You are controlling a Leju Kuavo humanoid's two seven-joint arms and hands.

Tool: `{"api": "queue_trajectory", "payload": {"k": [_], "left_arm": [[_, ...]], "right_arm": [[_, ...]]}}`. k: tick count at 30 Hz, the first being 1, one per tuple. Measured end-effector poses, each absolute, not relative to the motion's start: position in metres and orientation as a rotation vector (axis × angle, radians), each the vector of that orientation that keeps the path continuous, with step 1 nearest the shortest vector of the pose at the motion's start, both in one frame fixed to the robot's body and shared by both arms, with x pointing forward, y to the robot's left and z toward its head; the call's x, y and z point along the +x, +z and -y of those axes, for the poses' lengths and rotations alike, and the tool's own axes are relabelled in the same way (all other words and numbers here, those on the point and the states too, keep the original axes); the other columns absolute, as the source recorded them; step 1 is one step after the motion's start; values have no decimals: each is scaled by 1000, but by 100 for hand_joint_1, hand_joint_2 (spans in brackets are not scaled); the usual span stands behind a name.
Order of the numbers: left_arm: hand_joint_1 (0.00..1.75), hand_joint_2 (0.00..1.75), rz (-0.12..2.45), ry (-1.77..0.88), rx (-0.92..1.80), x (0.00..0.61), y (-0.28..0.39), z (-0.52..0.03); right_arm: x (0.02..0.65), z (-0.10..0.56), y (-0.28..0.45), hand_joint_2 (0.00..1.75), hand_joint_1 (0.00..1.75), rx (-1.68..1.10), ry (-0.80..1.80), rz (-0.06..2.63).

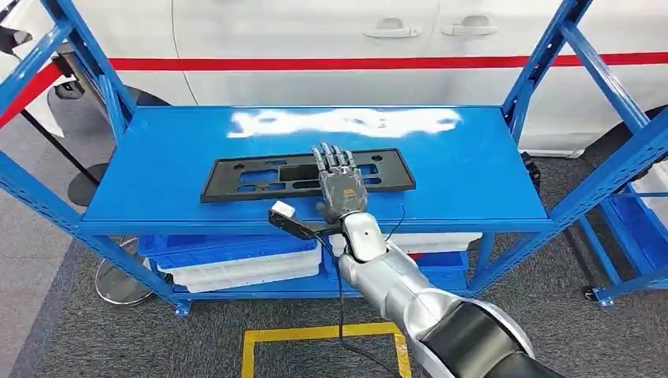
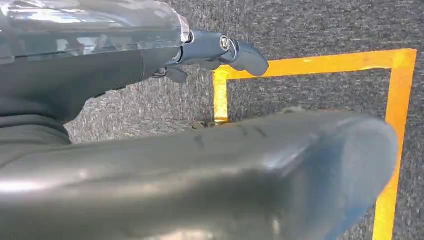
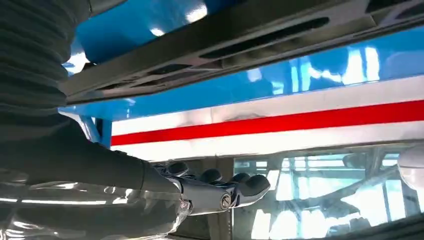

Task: Take the parts from the cabinet and place them on the table.

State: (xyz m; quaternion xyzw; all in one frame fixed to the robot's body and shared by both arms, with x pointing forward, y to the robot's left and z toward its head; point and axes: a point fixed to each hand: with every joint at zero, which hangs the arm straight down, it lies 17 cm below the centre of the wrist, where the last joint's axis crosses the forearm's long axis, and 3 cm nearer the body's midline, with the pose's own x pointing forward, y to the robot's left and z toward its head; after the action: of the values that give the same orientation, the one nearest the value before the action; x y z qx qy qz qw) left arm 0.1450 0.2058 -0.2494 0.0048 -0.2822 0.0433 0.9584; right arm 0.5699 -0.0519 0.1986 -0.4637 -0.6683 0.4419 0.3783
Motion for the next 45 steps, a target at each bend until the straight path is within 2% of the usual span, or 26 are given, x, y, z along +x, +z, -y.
{"api": "queue_trajectory", "payload": {"k": [11, 13, 14, 15, 17, 37, 45], "left_arm": [[0, 0, 569, 88, -5, 144, -249, -203], [0, 0, 567, 88, -5, 144, -249, -203], [0, 0, 565, 87, -5, 144, -250, -202], [0, 0, 564, 87, -6, 144, -250, -202], [0, 0, 561, 87, -7, 143, -250, -202], [0, 0, 501, 153, 89, 133, -254, -200], [0, 0, 474, 187, 128, 129, -256, -204]], "right_arm": [[569, 55, 185, 175, 0, -1171, 1164, 1674], [569, 56, 183, 175, 35, -1168, 1163, 1669], [569, 57, 182, 175, 150, -1167, 1162, 1665], [569, 57, 180, 175, 154, -1166, 1163, 1662], [569, 59, 178, 175, 175, -1165, 1168, 1654], [560, 53, 143, 175, 175, -1120, 1293, 1579], [549, 30, 146, 175, 175, -1074, 1303, 1649]]}}
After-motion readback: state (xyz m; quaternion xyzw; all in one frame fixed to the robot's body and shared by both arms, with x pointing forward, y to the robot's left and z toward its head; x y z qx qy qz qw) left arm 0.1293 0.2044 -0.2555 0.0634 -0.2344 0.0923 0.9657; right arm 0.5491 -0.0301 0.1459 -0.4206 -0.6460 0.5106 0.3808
